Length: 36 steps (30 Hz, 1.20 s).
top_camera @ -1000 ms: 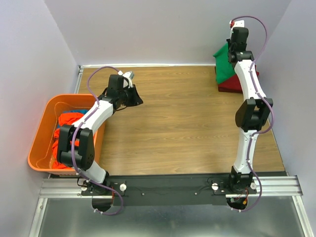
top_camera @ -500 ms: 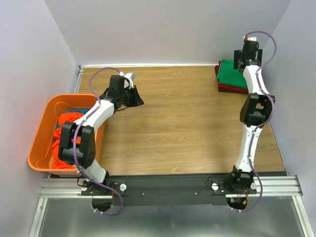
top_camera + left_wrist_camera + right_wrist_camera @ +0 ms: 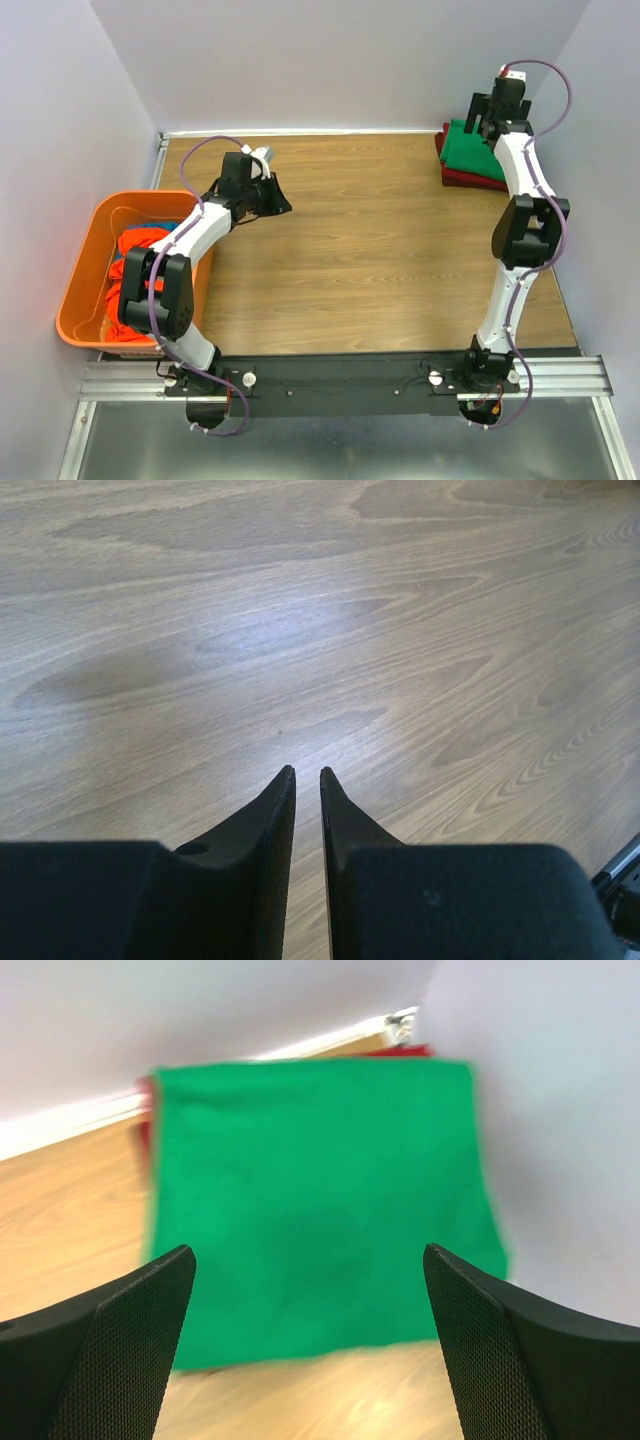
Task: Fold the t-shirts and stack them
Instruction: Reset both grippers
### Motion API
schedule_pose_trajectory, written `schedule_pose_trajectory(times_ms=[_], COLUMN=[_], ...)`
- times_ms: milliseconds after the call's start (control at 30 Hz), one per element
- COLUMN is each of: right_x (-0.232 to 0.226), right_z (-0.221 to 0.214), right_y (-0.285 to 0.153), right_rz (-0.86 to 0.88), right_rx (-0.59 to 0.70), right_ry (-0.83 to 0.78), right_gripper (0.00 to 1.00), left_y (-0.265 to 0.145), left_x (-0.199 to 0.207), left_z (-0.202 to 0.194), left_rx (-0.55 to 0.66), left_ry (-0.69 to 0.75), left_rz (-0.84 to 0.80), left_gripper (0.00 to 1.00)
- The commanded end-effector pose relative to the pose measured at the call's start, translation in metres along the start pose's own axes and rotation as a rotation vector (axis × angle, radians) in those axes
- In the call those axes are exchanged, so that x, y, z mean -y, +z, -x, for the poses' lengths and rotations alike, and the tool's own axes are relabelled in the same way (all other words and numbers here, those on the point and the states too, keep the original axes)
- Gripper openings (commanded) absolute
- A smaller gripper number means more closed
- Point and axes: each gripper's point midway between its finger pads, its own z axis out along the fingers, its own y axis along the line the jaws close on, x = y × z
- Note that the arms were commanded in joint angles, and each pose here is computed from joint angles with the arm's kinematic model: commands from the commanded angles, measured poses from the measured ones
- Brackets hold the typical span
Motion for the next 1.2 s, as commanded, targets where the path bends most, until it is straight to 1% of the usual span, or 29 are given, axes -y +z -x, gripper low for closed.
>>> schedule_pose_trajectory(times_ms=[0,33,67,100,133,167,200,233,267,300,333,400,433,467,533,567,667,867,1167], right_x=[-0.034,-0.039,-0.052,-0.06,-0.058,-0.088,-0.097,-0.108,-0.125,-0.135,-0.153,-0.169,-0.175,-0.175,-0.18,-0.173,-0.164,-0.142,-0.14], right_z=[0.004,0.003,-0.018,-0.003,-0.01,-0.016,-0.018,-0.042,-0.037,-0.043,-0.062,-0.077,-0.085,-0.106,-0.114,-0.127,-0.143,-0.145,-0.138], right_y=[-0.048,-0.057,-0.062,-0.074,-0.089,-0.105,-0.118,-0.124,-0.152,-0.164,-0.187,-0.21,-0.223,-0.24,-0.26,-0.27,-0.279,-0.279,-0.276], right_rz=[0.112,0.129,0.149,0.178,0.186,0.232,0.252,0.268,0.322,0.351,0.412,0.488,0.525,0.555,0.633,0.644,0.655,0.576,0.555], right_rx=[0.001,-0.003,-0.04,-0.006,-0.009,0.003,0.011,-0.021,0.006,0.003,-0.013,-0.026,-0.032,-0.051,-0.057,-0.074,-0.086,-0.043,-0.022], right_ry=[0.139,0.159,0.191,0.212,0.224,0.21,0.218,0.202,0.202,0.218,0.204,0.237,0.237,0.233,0.27,0.287,0.274,0.284,0.27], right_gripper=[1.0,1.0,1.0,1.0,1.0,1.0,1.0,1.0,1.0,1.0,1.0,1.0,1.0,1.0,1.0,1.0,1.0,1.0,1.0], left_y=[-0.009,-0.012,-0.013,-0.016,-0.021,-0.023,-0.025,-0.029,-0.032,-0.038,-0.04,-0.048,-0.051,-0.054,-0.06,-0.063,-0.068,-0.076,-0.085], left_x=[0.007,0.009,0.009,0.011,0.014,0.014,0.015,0.017,0.017,0.021,0.019,0.02,0.021,0.018,0.016,0.016,0.016,0.023,0.025], left_z=[0.007,0.009,0.01,0.012,0.015,0.016,0.018,0.02,0.021,0.025,0.023,0.023,0.023,0.024,0.023,0.023,0.023,0.031,0.04], left_rx=[0.032,0.041,0.05,0.06,0.076,0.083,0.091,0.103,0.11,0.131,0.137,0.159,0.167,0.181,0.204,0.216,0.239,0.274,0.315], left_ry=[0.005,0.008,0.007,0.009,0.013,0.01,0.013,0.018,0.019,0.027,0.025,0.032,0.036,0.036,0.041,0.043,0.049,0.061,0.075], left_rz=[-0.023,-0.027,-0.024,-0.025,-0.028,-0.025,-0.024,-0.024,-0.019,-0.021,-0.01,-0.004,-0.002,0.015,0.032,0.034,0.036,0.023,0.04], left_gripper=[0.23,0.24,0.24,0.24,0.24,0.24,0.24,0.24,0.24,0.25,0.24,0.24,0.25,0.25,0.25,0.25,0.25,0.25,0.25])
